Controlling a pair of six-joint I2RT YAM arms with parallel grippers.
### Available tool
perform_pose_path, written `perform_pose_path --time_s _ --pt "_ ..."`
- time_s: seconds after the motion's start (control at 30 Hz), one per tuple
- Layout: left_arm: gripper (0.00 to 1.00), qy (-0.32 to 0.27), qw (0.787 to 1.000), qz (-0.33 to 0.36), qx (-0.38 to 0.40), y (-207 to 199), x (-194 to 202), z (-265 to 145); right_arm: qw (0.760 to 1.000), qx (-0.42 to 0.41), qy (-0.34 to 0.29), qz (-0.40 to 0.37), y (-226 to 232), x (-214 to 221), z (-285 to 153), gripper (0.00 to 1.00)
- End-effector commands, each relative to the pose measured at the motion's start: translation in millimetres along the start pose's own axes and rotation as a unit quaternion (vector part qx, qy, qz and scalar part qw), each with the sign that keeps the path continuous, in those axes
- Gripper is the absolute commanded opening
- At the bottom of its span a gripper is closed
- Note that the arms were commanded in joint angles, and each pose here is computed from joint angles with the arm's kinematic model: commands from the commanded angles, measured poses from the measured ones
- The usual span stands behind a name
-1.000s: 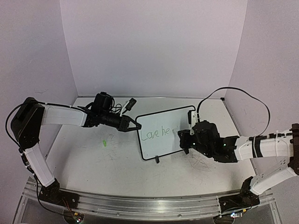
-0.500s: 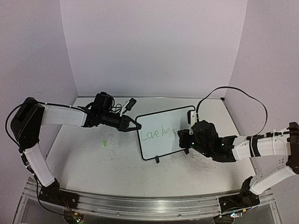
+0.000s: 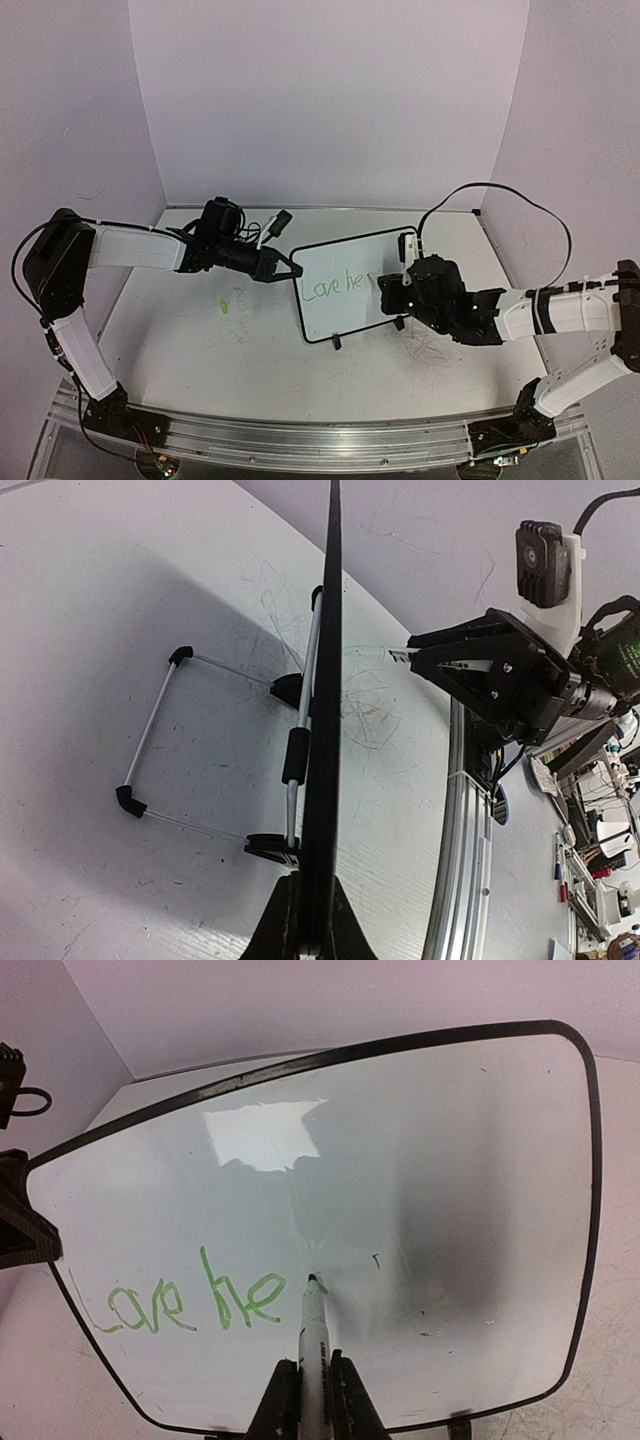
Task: Write a sentence on the whiteboard
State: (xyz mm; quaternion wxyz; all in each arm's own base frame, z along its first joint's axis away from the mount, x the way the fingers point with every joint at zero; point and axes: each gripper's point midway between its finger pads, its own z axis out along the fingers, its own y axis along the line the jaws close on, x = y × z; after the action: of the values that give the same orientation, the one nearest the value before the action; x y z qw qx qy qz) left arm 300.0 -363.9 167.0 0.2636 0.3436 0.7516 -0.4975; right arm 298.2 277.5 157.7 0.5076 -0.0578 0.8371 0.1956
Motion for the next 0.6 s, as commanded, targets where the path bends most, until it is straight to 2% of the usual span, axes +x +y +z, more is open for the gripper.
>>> perform_pose_path --time_s 0.0,0.57 --pt "0.00 -0.006 1.000 0.013 0.016 -17 -15 -7 1.000 -0.012 -0.013 0.001 10 -14 5 0.00" --pt "0.00 -0.005 1.000 0.011 0.018 -17 -14 -6 0.999 -0.015 0.034 0.003 0 25 0 0.00"
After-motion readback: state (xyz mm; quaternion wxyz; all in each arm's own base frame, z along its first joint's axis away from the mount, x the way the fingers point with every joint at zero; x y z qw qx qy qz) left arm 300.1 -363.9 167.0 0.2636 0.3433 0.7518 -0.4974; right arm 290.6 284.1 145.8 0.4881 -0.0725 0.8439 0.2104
